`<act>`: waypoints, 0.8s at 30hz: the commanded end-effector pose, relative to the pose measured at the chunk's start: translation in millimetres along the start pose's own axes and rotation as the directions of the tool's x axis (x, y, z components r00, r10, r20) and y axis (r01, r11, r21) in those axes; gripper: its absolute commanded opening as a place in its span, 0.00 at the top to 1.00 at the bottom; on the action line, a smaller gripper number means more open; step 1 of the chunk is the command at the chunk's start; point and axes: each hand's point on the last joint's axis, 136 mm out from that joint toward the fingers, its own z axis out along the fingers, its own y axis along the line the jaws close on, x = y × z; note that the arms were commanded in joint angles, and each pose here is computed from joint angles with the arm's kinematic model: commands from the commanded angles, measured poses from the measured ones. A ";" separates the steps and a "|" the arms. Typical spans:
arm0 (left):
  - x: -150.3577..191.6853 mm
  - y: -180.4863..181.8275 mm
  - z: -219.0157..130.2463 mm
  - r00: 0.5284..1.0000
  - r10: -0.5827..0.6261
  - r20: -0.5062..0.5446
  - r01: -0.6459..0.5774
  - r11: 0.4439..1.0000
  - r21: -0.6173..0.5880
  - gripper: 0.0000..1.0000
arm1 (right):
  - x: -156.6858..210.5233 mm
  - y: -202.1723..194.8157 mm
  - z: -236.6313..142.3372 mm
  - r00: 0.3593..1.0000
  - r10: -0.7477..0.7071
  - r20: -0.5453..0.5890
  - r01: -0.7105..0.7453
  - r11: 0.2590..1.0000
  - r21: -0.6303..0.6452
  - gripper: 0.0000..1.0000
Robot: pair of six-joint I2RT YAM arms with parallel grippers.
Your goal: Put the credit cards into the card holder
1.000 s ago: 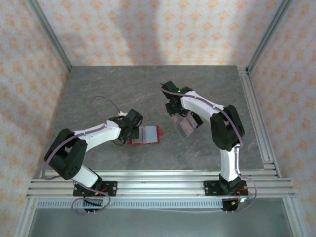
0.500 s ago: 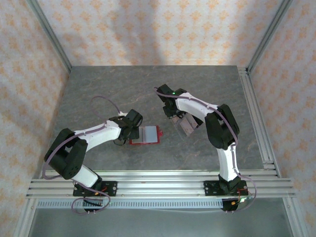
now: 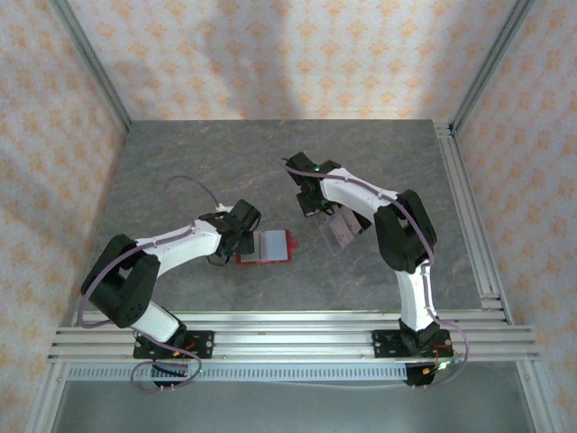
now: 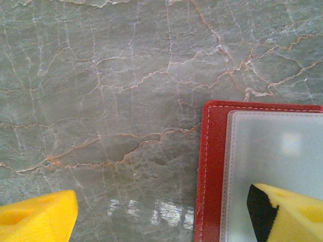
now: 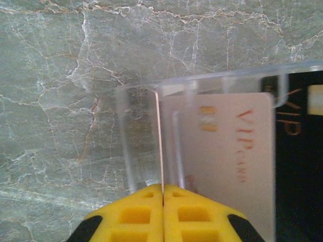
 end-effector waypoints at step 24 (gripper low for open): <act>-14.2 -2.3 -16.4 0.997 0.066 0.034 -0.065 0.998 -0.018 0.11 | -24.4 41.8 -110.7 0.953 0.275 0.124 -0.188 0.864 -0.467 1.00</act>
